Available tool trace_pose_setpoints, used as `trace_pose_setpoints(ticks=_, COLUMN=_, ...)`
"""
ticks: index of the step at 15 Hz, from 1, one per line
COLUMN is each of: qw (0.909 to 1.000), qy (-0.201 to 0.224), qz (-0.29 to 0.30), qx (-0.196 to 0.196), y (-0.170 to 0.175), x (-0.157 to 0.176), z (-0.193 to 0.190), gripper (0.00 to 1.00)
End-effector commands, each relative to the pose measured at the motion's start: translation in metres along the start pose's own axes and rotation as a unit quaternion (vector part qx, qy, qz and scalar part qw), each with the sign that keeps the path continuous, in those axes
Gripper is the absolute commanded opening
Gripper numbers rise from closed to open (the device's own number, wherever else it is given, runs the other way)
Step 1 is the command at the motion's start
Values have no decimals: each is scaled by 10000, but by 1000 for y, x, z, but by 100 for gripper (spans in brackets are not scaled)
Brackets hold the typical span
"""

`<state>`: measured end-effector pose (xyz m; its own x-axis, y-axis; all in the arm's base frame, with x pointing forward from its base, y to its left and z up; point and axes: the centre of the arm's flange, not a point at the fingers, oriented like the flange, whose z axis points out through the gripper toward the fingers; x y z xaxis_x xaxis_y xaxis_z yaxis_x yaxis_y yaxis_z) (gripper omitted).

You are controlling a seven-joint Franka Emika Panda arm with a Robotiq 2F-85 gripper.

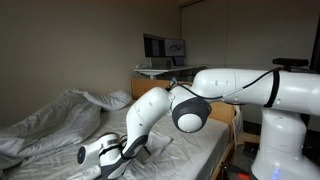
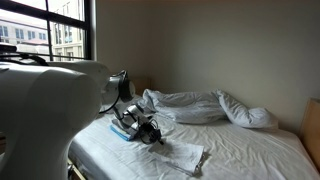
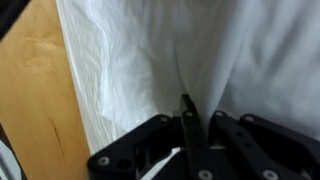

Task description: Fold the sheet on the bed

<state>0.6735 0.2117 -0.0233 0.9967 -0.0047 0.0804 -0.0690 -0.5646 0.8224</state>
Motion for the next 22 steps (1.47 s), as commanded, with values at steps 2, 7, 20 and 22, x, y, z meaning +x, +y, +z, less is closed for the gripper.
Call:
trace_pose_setpoints(ticks=2, qw=9999, qy=100, qz=21, qx=67, y=19, x=3, z=-19, gripper=10)
trace_pose_setpoints(ticks=7, qw=9999, qy=-74, qz=-95, qx=20, y=21, x=15, z=-19, gripper=11)
trace_pose_setpoints(ticks=20, qw=9909, qy=-1083, qz=-636, qx=493, y=79, x=51, z=93, gripper=10)
trace_pose_setpoints(ticks=22, qw=9899, qy=-1156, qz=-603, qx=554, y=98, x=58, z=110, gripper=10)
